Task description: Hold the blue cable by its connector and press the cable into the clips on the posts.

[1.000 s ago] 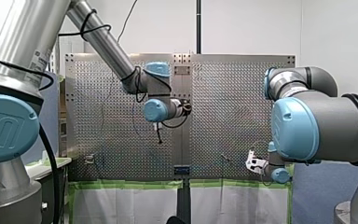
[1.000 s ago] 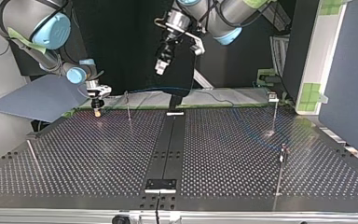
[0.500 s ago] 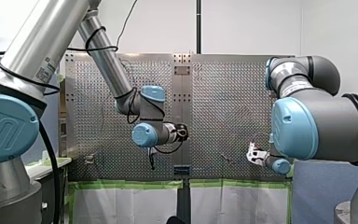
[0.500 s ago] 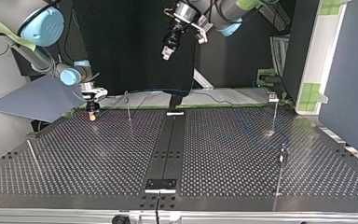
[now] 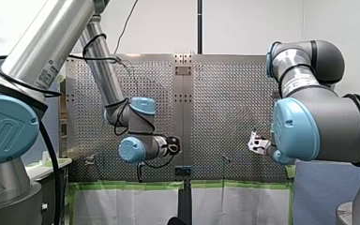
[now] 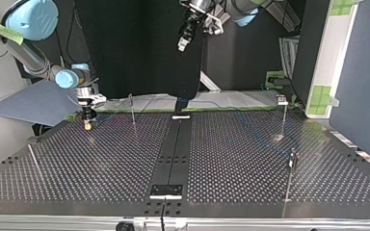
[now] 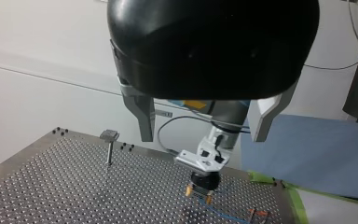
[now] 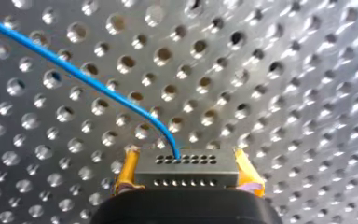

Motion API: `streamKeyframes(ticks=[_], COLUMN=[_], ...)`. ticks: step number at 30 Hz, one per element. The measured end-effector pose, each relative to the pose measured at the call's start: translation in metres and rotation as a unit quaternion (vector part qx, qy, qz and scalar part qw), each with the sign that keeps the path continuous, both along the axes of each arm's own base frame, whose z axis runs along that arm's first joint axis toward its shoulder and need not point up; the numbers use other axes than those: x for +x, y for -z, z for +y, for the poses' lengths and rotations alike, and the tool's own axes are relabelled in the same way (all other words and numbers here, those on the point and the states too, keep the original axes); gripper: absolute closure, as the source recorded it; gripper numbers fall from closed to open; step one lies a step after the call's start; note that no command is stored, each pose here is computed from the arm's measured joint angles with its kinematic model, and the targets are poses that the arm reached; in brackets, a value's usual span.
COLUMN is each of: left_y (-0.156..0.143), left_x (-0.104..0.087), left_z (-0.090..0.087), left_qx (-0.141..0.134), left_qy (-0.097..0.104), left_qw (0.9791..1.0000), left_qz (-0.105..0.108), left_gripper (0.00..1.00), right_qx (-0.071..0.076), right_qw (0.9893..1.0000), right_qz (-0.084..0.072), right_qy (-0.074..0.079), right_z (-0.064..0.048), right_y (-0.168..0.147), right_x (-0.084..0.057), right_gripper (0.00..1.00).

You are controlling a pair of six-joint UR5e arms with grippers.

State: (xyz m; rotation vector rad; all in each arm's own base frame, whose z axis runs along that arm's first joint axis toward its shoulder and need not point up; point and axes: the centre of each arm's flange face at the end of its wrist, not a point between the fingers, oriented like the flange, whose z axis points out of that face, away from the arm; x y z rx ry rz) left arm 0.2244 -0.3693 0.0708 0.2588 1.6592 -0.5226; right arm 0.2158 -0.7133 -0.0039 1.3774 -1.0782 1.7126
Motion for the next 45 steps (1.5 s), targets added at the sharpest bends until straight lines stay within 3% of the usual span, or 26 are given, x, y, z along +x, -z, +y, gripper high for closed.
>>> streamKeyframes(ticks=[11,45], left_y=[0.009,0.009], left_x=[-0.018,-0.019], left_z=[0.015,0.015], left_qx=[0.011,0.011], left_qy=[0.014,0.014], left_qw=[0.9998,0.9998], left_qz=[0.0,0.0], left_gripper=[0.02,0.02], right_qx=[0.018,0.019], right_qw=[0.9996,0.9996], right_qz=[0.019,0.02], right_qy=[-0.004,-0.004], right_z=[0.023,0.024], right_y=[-0.02,-0.021], right_x=[0.004,0.005], right_gripper=[1.0,1.0])
